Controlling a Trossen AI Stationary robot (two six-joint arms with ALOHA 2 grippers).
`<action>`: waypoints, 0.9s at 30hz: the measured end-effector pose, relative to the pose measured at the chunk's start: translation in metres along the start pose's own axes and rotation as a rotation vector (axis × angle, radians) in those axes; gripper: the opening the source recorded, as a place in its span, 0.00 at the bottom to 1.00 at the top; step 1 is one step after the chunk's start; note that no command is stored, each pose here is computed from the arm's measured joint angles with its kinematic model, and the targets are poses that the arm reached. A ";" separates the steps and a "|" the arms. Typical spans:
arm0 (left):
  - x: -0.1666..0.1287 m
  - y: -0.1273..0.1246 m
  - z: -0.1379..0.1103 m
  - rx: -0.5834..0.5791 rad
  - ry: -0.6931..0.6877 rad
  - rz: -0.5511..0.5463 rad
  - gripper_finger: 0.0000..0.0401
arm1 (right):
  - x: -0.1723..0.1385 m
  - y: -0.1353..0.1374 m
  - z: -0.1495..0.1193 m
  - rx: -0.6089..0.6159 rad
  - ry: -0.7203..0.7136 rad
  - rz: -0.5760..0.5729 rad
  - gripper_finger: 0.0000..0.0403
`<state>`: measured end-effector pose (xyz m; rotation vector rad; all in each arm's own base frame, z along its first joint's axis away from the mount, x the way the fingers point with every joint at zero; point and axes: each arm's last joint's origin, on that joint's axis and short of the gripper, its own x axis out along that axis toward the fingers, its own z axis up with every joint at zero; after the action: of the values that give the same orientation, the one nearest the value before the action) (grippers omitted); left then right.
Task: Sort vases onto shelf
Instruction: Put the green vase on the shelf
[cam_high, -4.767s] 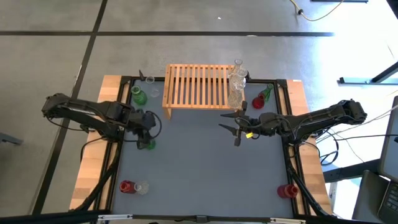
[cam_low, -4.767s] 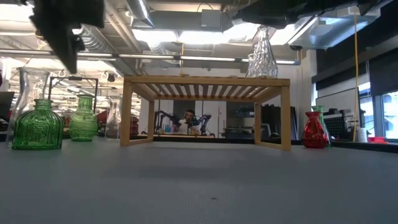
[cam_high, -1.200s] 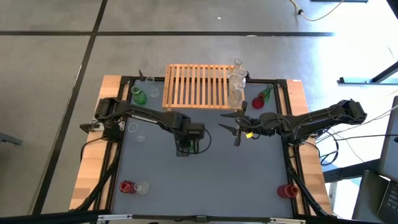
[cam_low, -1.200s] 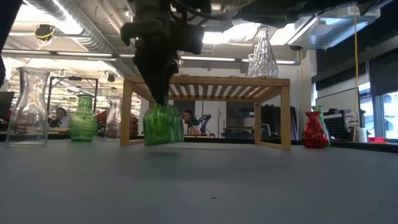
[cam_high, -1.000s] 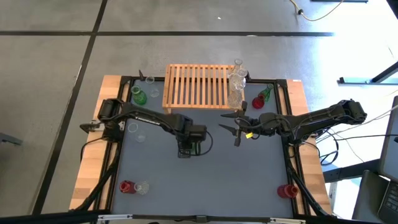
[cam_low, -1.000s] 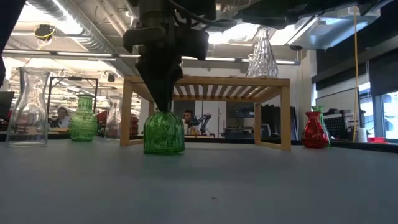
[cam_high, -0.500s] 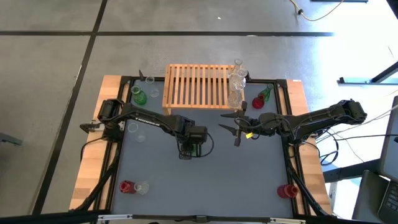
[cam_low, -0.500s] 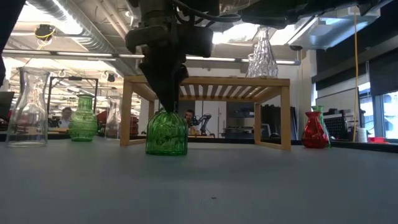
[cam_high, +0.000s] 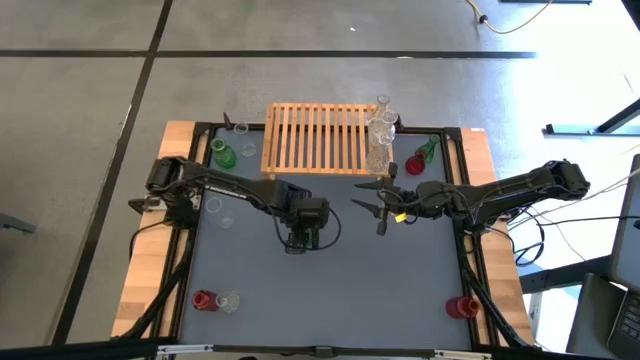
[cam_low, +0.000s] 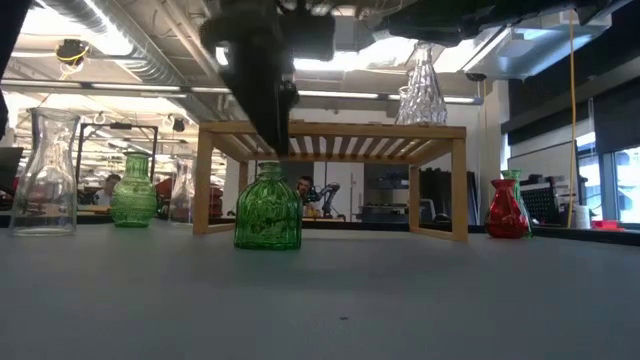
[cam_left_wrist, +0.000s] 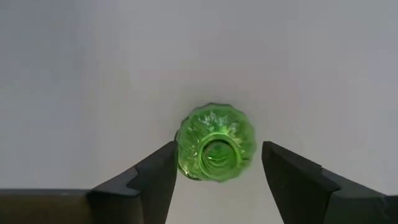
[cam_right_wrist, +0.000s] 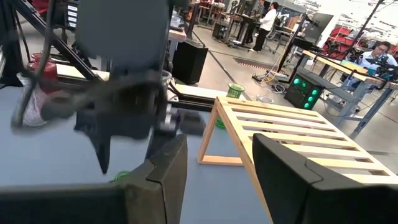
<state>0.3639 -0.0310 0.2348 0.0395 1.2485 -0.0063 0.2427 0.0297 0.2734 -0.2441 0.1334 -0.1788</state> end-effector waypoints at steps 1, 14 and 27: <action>-0.007 0.000 -0.001 -0.001 -0.024 0.000 0.56 | 0.000 0.000 0.000 0.000 0.000 0.000 0.42; -0.033 -0.003 -0.057 -0.081 -0.444 0.015 0.56 | 0.000 0.000 0.000 -0.001 0.004 0.001 0.42; 0.009 -0.016 -0.081 -0.056 -0.521 -0.014 0.56 | 0.000 0.000 0.001 0.004 -0.009 -0.002 0.42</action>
<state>0.2893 -0.0444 0.2004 -0.0193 0.7272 0.0060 0.2428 0.0297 0.2743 -0.2412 0.1238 -0.1799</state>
